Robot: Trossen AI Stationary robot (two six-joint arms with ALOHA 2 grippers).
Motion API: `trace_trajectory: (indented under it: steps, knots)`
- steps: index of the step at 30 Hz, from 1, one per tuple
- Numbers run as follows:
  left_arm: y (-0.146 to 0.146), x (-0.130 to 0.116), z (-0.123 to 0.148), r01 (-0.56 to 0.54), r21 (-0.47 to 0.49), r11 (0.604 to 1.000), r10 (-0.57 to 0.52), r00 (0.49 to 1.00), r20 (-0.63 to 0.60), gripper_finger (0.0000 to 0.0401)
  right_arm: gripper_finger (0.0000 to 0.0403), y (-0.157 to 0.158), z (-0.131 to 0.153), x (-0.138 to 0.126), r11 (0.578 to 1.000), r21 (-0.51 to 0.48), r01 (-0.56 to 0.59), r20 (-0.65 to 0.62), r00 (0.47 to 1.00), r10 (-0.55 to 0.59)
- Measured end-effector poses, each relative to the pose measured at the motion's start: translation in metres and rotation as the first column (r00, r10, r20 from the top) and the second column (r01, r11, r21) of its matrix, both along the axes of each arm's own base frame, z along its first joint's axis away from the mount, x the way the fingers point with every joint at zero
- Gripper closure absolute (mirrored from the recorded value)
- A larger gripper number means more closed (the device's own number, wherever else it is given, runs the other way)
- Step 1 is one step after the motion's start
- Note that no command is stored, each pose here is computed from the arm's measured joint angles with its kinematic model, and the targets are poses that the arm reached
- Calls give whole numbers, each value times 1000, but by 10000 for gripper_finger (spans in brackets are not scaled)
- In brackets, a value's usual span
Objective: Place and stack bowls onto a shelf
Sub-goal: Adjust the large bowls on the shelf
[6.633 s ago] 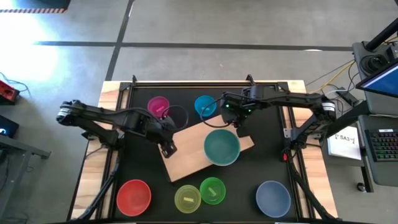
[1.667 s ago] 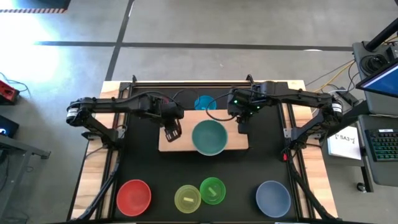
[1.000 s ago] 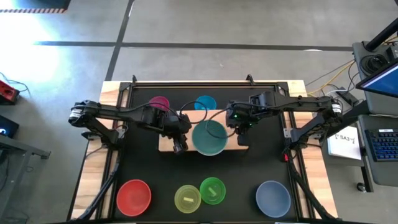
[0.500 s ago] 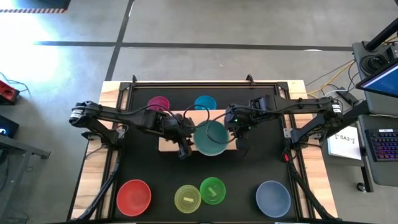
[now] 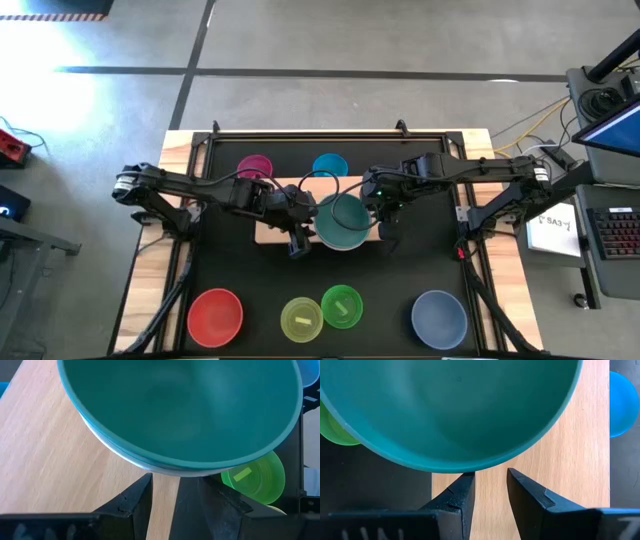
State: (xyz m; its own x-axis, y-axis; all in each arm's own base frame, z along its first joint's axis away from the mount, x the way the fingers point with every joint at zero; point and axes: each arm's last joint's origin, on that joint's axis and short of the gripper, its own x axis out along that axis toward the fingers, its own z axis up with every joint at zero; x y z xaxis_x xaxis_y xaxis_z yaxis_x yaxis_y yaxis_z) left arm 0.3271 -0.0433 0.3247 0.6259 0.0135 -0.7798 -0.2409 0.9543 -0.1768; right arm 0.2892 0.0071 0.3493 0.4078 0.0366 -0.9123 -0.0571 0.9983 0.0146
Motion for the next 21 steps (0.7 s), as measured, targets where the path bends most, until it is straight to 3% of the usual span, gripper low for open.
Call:
trace_trajectory:
  steps: [12,21]
  knots:
    - [3,6,-1,16,10,1000,-16,999,42,259,305,0,-1,-3,1000,3,9,-32,999,-9]
    - [7,30,-21,86,53,995,-84,996,-36,259,301,0,-2,-6,1000,1,8,-56,998,-8]
